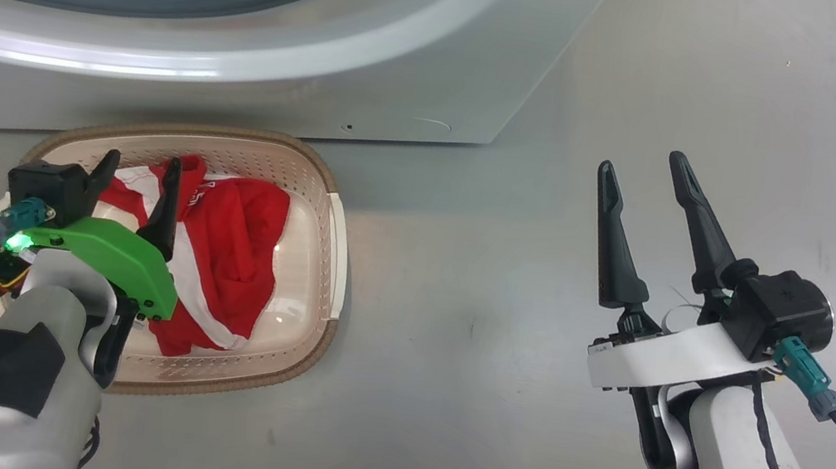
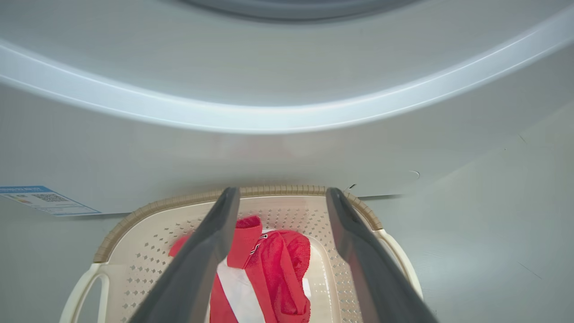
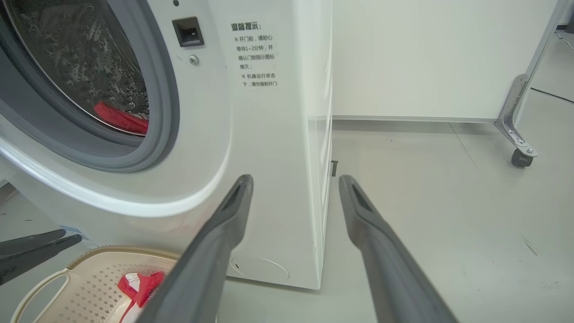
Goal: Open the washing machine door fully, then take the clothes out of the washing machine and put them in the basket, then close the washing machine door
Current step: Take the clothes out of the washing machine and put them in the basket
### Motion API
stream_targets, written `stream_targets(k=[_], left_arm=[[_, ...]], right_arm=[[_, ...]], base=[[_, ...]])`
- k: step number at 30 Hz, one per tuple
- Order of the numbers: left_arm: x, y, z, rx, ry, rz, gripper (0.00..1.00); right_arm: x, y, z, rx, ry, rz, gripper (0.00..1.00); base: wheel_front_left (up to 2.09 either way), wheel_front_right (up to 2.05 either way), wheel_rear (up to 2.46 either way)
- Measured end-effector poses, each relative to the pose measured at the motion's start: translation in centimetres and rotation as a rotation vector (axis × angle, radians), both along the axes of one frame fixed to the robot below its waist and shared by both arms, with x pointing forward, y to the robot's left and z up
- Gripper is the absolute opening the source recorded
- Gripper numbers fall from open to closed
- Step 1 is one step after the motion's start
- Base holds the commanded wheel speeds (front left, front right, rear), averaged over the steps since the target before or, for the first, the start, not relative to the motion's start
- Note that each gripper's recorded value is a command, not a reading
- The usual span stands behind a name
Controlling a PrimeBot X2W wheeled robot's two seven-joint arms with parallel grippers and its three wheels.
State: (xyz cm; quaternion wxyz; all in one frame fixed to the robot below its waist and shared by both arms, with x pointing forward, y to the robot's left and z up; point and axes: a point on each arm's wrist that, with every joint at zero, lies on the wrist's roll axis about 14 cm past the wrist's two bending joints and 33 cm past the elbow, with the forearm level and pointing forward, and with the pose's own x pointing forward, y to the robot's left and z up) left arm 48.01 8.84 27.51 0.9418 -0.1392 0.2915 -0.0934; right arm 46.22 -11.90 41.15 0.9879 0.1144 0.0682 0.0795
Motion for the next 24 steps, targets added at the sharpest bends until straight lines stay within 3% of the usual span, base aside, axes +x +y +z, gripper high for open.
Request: stream_targets(k=[17, 24], left_arm=[[1.6, 1.4, 14.0, 0.023, -0.4, 0.009, 1.0], [0.2, 2.5, 17.6, 0.049, -0.495, 0.03, 1.0]], right_arm=[[-2.9, 0.4, 3.4, 0.002, -0.055, 0.005, 1.0], [-4.3, 0.9, 4.3, 0.008, -0.066, 0.019, 1.0]], base=[[0.0, 0.0, 0.0], [0.0, 0.0, 0.0]])
